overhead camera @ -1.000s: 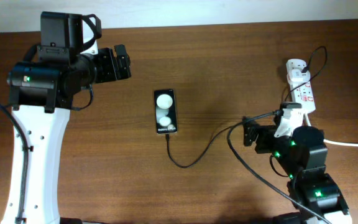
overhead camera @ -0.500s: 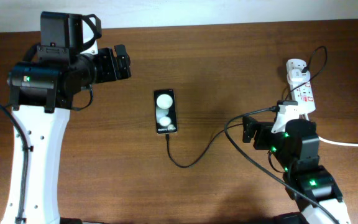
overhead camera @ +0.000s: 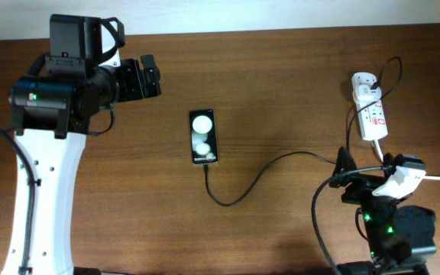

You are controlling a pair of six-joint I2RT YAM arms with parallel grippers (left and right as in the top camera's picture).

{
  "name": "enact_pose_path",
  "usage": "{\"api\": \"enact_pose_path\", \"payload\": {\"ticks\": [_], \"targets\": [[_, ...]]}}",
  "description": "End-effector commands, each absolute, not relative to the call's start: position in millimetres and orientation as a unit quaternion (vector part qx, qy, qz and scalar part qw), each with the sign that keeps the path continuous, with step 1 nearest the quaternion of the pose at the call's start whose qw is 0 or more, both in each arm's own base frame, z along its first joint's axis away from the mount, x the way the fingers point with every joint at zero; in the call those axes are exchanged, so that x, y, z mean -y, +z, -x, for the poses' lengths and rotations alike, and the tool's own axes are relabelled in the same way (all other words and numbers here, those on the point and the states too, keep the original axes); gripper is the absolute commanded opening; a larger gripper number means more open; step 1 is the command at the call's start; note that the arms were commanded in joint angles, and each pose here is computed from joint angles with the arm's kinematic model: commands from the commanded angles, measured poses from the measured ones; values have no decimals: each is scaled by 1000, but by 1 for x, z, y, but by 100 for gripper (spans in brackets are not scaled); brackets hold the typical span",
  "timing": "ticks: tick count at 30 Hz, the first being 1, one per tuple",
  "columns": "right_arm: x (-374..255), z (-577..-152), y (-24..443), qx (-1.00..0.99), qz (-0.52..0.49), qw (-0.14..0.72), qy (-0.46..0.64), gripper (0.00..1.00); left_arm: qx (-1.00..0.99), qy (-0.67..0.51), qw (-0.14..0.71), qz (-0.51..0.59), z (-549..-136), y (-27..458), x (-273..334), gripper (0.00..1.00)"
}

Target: Plug charger to phone and switch on socket

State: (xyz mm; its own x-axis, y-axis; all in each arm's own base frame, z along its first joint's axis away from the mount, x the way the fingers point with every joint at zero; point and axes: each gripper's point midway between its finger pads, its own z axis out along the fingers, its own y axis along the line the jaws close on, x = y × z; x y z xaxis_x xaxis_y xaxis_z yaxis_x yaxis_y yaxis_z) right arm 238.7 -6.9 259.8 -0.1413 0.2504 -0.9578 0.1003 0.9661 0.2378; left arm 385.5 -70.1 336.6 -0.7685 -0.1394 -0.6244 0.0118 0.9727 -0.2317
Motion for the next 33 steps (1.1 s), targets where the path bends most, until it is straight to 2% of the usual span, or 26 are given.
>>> {"api": "enact_pose_path", "payload": {"ticks": [1, 9, 15, 26, 29, 33], "targets": [[11, -239, 249, -728, -126, 672, 57, 99, -930, -108, 348, 34, -385, 343, 67, 99], [11, -241, 211, -699, -126, 701, 65, 99, -930, -108, 348, 34, -385, 343, 67, 99], [11, -238, 205, -689, -125, 711, 67, 99, -930, -108, 348, 34, -385, 343, 67, 99], [10, -246, 179, -690, -123, 710, 69, 99, -930, -108, 348, 34, -385, 343, 67, 99], [12, -245, 159, -718, -129, 682, 58, 99, -930, -108, 348, 34, -385, 343, 67, 99], [12, -245, 159, -718, -128, 682, 55, 99, -930, -108, 348, 34, -385, 343, 67, 99]]}}
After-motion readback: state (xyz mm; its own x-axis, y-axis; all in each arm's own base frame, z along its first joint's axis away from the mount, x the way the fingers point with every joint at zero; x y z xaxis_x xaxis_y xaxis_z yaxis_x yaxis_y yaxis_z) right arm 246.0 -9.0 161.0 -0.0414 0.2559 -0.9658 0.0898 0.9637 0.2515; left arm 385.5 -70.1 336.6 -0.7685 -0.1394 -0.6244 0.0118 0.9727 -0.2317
